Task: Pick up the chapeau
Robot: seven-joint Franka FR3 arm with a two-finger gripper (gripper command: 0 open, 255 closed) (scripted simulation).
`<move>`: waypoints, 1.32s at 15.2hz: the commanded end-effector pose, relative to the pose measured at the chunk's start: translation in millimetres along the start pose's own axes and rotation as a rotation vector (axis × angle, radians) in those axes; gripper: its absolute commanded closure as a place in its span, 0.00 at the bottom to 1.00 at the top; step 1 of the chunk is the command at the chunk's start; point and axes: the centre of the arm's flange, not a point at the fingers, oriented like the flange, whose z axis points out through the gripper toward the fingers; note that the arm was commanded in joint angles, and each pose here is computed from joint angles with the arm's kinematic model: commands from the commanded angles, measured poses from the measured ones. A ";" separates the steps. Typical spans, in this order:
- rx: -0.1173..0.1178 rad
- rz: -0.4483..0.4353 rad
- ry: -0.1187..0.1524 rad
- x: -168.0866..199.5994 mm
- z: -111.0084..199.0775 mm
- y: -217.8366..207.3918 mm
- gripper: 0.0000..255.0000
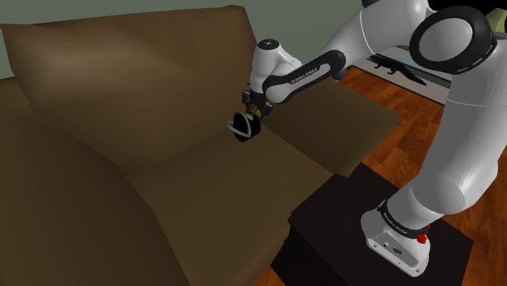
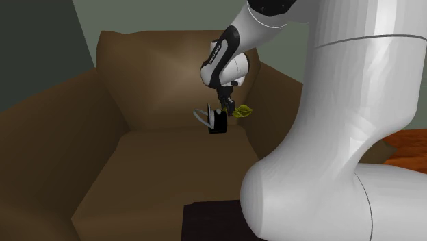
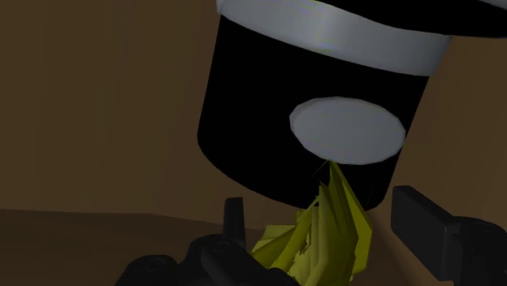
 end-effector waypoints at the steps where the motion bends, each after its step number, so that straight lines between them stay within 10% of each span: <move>1: -0.001 -0.001 -0.001 -0.7 1.0 0.2 1.00; 20: -0.001 -0.001 -0.001 11.5 -66.5 -7.9 1.00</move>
